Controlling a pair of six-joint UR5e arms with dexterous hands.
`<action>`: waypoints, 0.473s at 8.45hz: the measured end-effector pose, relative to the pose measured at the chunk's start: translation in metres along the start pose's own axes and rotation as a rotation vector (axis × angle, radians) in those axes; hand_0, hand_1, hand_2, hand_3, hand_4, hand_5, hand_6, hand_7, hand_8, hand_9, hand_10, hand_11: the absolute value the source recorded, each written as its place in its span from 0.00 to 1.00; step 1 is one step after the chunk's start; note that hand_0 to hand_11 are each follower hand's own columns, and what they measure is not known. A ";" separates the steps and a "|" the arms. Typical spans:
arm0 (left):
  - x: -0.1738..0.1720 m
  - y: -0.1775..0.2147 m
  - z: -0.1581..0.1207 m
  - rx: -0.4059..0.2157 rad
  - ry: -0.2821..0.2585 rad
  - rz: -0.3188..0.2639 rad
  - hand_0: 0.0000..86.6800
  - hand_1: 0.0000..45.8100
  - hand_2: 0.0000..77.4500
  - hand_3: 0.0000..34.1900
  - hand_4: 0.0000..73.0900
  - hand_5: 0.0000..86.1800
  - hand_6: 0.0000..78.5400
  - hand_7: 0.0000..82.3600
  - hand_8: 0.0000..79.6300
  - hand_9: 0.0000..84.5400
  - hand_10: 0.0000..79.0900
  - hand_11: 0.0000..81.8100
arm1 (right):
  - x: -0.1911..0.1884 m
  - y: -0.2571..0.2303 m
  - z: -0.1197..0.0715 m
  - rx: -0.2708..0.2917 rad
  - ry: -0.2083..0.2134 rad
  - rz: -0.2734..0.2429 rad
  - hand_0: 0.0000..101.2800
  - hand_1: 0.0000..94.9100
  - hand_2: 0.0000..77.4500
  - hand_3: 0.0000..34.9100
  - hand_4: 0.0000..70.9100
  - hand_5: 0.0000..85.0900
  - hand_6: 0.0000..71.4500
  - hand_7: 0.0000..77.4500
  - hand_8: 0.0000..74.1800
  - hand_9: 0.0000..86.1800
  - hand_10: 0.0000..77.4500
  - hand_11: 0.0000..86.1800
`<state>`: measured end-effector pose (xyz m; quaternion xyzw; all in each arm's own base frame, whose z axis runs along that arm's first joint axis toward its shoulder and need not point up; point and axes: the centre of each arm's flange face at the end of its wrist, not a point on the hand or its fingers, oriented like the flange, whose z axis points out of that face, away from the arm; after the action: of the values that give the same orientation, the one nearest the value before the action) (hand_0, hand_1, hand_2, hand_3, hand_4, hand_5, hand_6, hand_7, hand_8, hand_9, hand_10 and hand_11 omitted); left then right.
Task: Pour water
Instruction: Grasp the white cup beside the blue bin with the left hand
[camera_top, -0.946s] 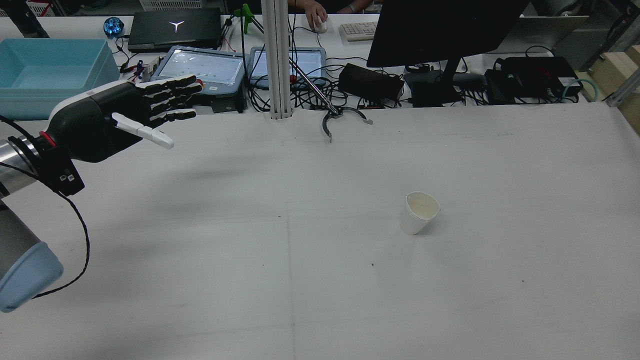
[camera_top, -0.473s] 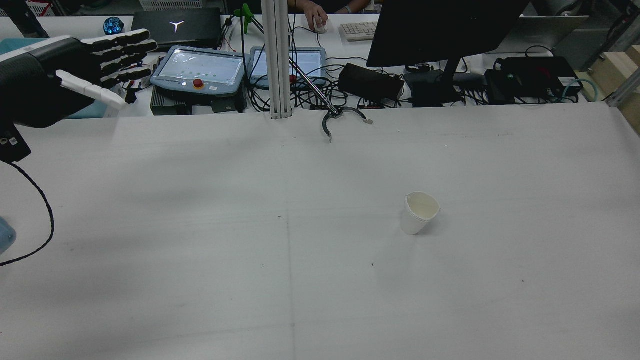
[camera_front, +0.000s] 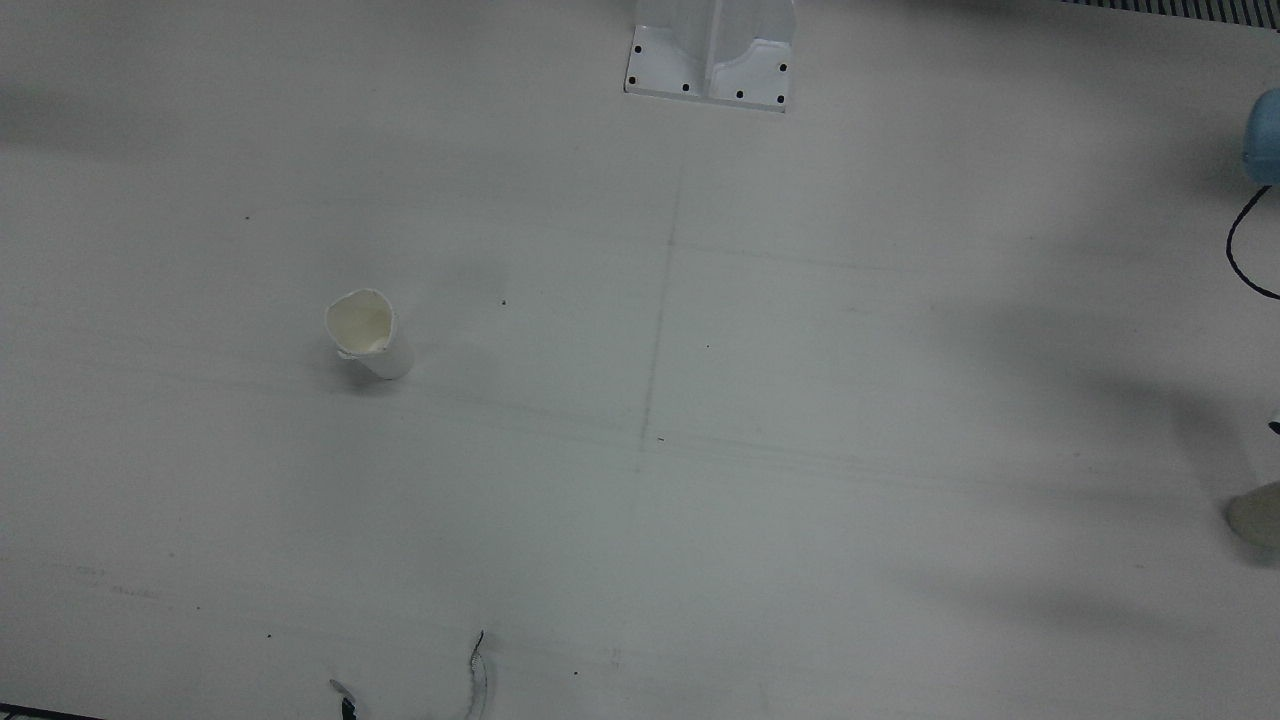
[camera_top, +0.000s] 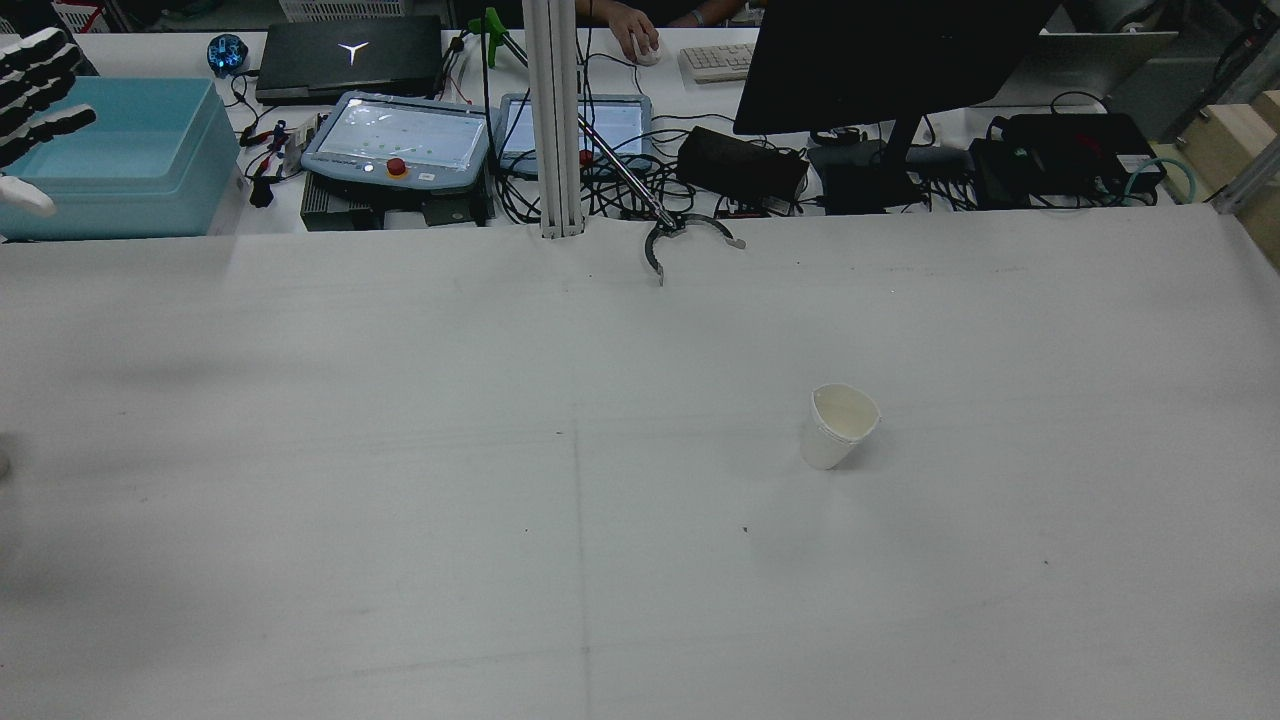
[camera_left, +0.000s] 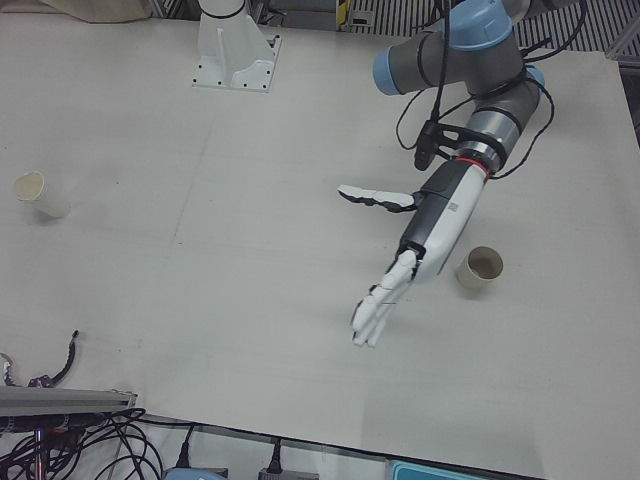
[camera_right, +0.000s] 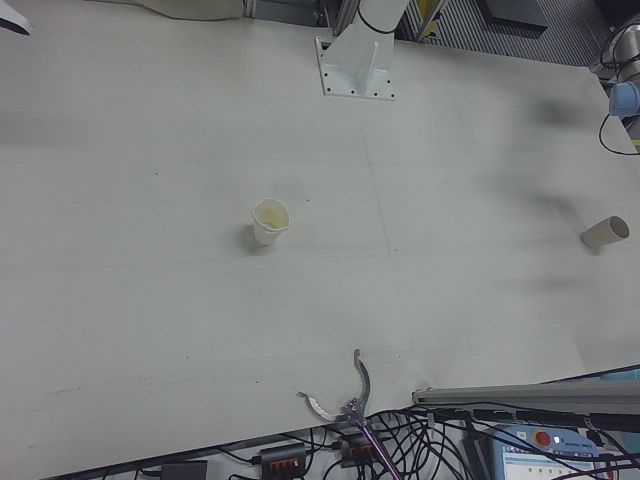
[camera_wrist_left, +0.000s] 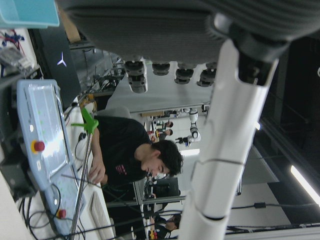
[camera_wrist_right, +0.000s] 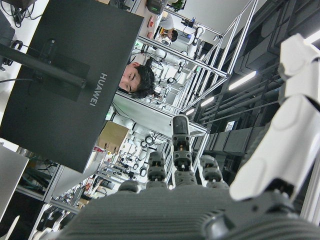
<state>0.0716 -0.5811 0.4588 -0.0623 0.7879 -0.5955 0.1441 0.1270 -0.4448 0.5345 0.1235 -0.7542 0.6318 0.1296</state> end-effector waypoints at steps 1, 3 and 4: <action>0.011 -0.032 -0.036 0.027 0.064 0.068 0.92 0.43 0.01 0.00 0.16 0.00 0.06 0.01 0.01 0.01 0.07 0.13 | 0.005 -0.008 -0.002 0.018 0.010 0.000 0.43 0.11 0.30 0.08 0.00 0.10 0.40 0.30 0.15 0.12 0.00 0.01; 0.013 -0.114 -0.113 0.076 0.163 0.195 0.76 0.24 0.01 0.03 0.06 0.00 0.02 0.01 0.03 0.00 0.07 0.11 | 0.021 -0.022 -0.001 0.045 0.045 0.003 0.43 0.12 0.30 0.01 0.05 0.10 0.47 0.37 0.20 0.18 0.00 0.01; 0.008 -0.163 -0.146 0.115 0.178 0.220 0.66 0.24 0.01 0.00 0.17 0.00 0.06 0.00 0.03 0.01 0.07 0.10 | 0.028 -0.026 0.003 0.050 0.060 0.004 0.43 0.12 0.30 0.01 0.05 0.10 0.47 0.37 0.20 0.18 0.00 0.01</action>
<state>0.0077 -0.4955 0.6500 0.0859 0.7643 -0.6233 0.1415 0.1099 -0.4533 0.5676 0.1062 -0.7343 0.6540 0.1476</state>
